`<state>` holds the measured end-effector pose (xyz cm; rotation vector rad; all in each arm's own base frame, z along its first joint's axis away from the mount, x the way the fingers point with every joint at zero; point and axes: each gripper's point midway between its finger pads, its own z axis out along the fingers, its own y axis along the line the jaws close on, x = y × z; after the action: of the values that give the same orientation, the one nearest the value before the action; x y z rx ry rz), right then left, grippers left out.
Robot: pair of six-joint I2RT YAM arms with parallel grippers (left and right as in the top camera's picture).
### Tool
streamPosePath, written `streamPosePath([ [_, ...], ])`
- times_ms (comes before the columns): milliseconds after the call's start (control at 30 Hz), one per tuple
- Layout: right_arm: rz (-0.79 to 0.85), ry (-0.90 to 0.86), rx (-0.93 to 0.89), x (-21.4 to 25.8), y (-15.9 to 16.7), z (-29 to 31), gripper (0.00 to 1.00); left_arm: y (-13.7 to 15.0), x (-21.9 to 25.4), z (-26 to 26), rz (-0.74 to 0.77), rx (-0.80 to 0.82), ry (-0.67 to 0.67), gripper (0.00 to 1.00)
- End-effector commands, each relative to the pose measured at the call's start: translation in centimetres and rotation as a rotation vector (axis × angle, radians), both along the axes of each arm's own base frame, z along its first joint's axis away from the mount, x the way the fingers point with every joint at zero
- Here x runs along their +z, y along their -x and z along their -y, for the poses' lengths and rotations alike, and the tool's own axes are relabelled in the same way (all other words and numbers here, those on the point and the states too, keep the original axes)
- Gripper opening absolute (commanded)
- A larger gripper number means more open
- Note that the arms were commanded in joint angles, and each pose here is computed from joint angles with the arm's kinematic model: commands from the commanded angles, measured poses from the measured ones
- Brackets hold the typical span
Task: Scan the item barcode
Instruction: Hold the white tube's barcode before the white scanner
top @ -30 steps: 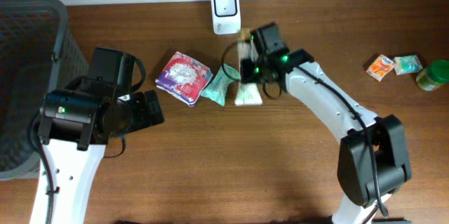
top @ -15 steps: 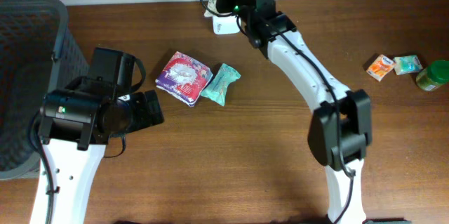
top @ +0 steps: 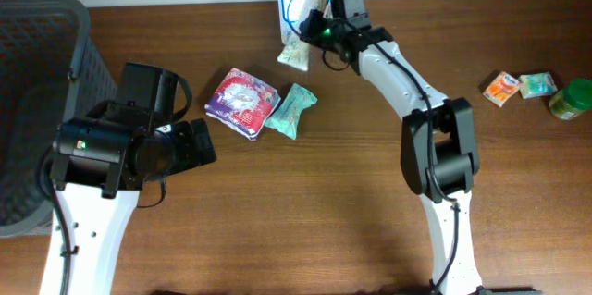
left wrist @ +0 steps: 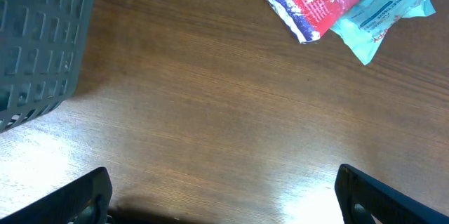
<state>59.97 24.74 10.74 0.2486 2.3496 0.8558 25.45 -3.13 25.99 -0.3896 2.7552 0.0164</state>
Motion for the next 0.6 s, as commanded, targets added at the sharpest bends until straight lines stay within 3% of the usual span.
streamPosePath([
  [0, -0.045, -0.136, 0.109, 2.6, 1.9, -3.7, 0.04, 0.0, 0.2, 0.0, 0.011, 0.008, -0.002, 0.99],
  [200, -0.078, -0.157, 0.101, 2.4, 2.2, -3.6, 0.04, 0.0, 0.2, 0.0, 0.011, 0.008, -0.002, 0.99],
  [367, 0.071, -0.111, 0.000, 4.4, -1.5, 0.0, 0.04, 0.0, 0.2, 0.0, 0.011, 0.008, -0.001, 0.99],
  [567, 0.124, -0.068, 0.026, 3.8, -1.6, -1.8, 0.04, 0.0, 0.2, 0.0, 0.011, 0.008, -0.001, 0.99],
])
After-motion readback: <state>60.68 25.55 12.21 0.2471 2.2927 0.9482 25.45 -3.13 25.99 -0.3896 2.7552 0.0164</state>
